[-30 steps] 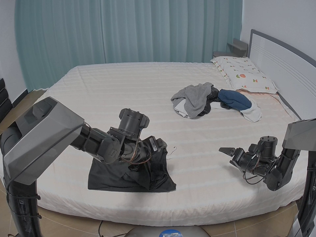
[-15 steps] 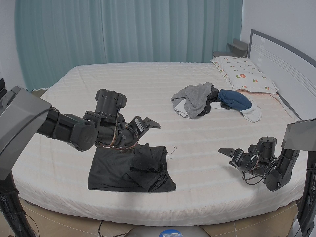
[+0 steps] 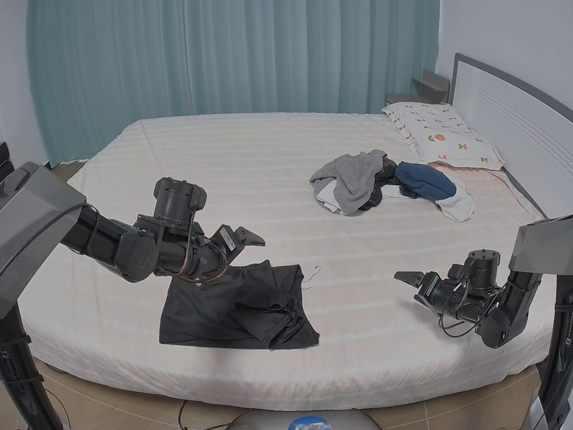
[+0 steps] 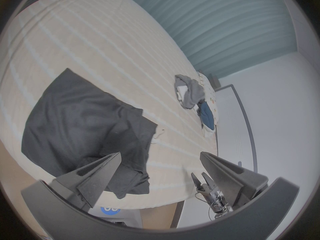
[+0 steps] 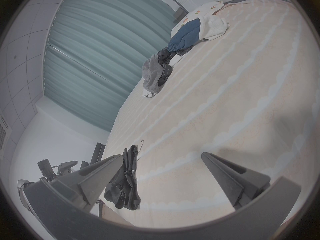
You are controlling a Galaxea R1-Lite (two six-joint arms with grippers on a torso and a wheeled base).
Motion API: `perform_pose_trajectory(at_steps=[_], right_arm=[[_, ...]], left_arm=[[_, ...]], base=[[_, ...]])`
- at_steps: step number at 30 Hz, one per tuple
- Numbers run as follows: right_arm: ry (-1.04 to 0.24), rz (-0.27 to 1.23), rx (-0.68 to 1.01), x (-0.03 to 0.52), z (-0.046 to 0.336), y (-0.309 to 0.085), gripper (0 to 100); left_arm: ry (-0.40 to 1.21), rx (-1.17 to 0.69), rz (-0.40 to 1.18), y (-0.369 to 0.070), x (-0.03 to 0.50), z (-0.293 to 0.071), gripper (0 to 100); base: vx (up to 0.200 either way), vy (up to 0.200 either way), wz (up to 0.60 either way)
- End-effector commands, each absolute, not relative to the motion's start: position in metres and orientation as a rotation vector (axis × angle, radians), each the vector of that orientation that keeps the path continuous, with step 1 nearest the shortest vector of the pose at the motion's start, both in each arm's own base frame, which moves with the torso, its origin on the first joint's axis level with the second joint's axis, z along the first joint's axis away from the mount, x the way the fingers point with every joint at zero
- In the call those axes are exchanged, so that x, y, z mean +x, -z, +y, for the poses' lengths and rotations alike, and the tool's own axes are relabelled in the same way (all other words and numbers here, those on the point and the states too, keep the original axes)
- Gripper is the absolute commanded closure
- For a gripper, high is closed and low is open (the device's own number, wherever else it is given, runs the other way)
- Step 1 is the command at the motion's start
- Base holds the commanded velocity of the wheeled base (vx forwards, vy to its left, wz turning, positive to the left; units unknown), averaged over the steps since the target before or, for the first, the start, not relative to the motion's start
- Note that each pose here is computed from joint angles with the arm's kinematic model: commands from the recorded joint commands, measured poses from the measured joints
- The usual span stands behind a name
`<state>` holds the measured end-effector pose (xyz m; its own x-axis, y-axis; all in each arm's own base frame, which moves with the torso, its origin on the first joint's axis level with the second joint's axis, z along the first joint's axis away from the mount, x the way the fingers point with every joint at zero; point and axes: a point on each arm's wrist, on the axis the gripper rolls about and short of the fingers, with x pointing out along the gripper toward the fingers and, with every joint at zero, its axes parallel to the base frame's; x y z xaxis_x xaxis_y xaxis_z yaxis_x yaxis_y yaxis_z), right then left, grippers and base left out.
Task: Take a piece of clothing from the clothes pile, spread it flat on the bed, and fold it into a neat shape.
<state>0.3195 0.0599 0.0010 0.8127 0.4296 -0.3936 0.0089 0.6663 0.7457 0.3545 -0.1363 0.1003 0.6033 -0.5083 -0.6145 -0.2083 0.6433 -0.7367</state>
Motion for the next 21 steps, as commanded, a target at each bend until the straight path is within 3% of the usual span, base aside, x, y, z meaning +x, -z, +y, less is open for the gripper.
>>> perform_pose_trajectory(at_steps=[1,8,16,21], right_arm=[[-0.255,0.59,0.816,0.32,0.061,0.0,0],[-0.272,0.607,0.811,0.32,0.068,0.002,0],[-0.295,0.612,0.804,0.32,0.076,0.001,0],[-0.377,0.602,0.786,0.319,0.1,-0.016,0]], left_arm=[[0.131,-0.932,0.963,-0.085,0.351,-0.109,0],[0.093,-1.051,0.876,-0.069,0.351,-0.052,0],[0.069,-1.102,0.912,-0.052,0.355,-0.029,0],[0.056,-1.111,0.912,-0.042,0.36,-0.024,0]], base=[[0.0,0.2,0.0],[0.0,0.2,0.0],[0.0,0.2,0.0],[0.0,0.2,0.0]])
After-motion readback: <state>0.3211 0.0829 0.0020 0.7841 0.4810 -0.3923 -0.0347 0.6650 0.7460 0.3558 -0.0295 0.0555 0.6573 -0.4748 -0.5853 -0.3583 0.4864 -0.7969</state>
